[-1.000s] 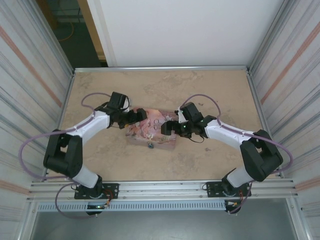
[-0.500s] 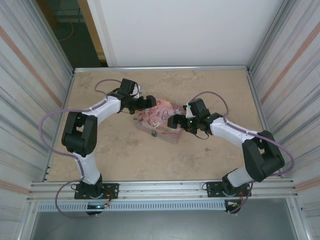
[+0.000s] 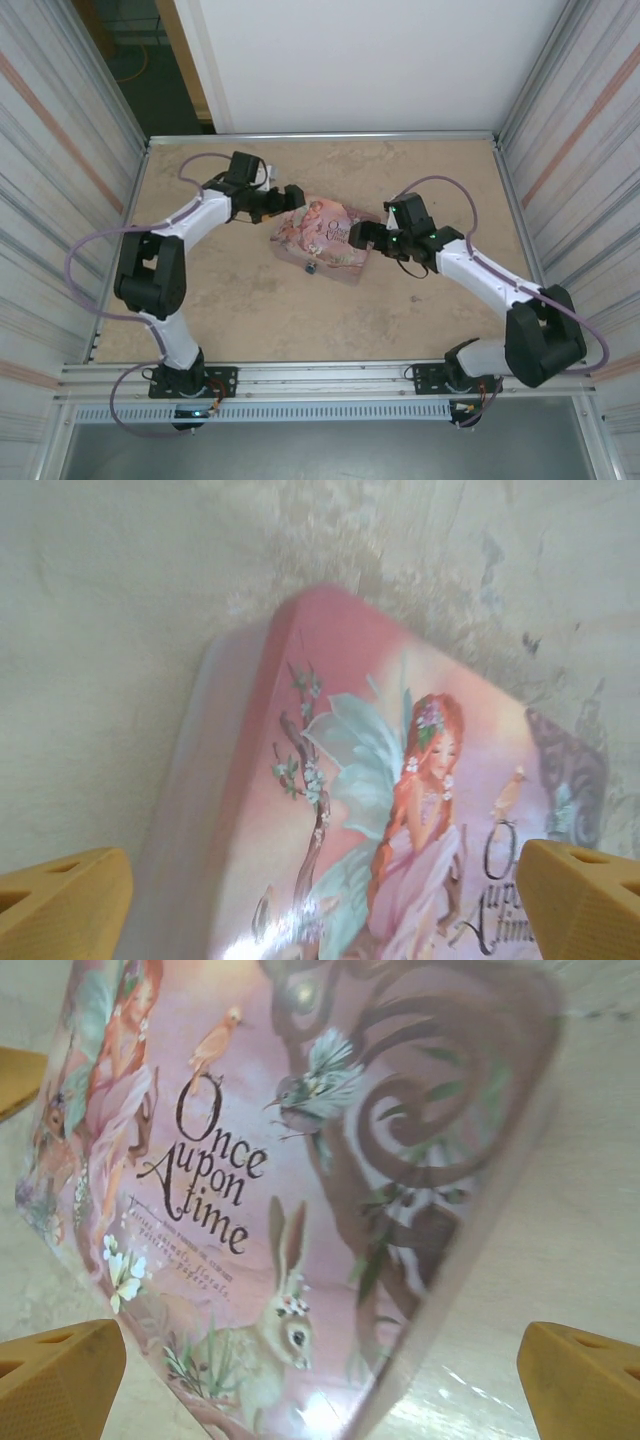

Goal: Unlock the padlock with the key

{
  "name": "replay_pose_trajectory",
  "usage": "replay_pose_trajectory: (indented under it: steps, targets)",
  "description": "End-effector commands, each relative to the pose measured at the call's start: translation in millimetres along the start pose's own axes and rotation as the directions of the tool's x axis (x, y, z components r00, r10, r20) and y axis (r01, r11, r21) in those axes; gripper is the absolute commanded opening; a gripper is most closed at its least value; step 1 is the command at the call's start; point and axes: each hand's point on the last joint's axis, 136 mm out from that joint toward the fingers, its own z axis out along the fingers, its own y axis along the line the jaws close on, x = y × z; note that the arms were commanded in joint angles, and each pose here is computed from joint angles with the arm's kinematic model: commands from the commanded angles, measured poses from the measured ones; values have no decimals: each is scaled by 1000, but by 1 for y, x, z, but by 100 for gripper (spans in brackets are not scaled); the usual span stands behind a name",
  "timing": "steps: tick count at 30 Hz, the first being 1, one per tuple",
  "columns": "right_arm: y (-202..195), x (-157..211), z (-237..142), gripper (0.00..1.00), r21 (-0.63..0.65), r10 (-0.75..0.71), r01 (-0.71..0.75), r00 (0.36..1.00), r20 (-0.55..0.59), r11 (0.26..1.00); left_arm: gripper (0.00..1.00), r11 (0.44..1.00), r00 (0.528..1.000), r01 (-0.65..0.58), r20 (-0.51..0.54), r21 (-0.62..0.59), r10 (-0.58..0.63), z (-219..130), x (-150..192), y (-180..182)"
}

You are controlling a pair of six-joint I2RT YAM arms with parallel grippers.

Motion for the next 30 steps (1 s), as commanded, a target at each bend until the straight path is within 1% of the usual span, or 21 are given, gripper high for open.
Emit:
replay_pose_trajectory:
  steps: [1,3,7,9,12,14,19,24,30]
  targets:
    - [-19,-1,-28,99,105,-33,30,999,32,994,99,997,995,-73,71,26,71,-41,-8,-19]
    - [-28,4,-43,98,147,-50,47,999,17,988,99,996,992,-91,93,25,89,-55,-3,-22]
    - [-46,25,-65,85,242,-71,86,995,-72,967,99,994,987,-102,125,34,97,-77,15,-23]
    - [-60,37,-74,82,311,-42,81,991,-128,947,99,995,986,-97,137,36,91,-87,26,-22]
    - [-75,57,-80,71,380,8,77,976,-217,922,99,996,986,-77,153,41,70,-99,44,-18]
    - [-86,71,-80,65,416,37,77,965,-260,906,99,997,984,-66,171,41,58,-108,55,-16]
    - [-113,90,-82,59,504,78,81,955,-286,860,99,1000,977,-26,212,14,23,-121,75,-3]
    - [-116,92,-69,49,508,104,69,947,-305,858,99,1000,970,-10,243,1,9,-129,83,4]
    - [-130,103,-51,41,536,129,82,930,-344,840,99,1000,966,-15,256,-16,19,-135,84,6]
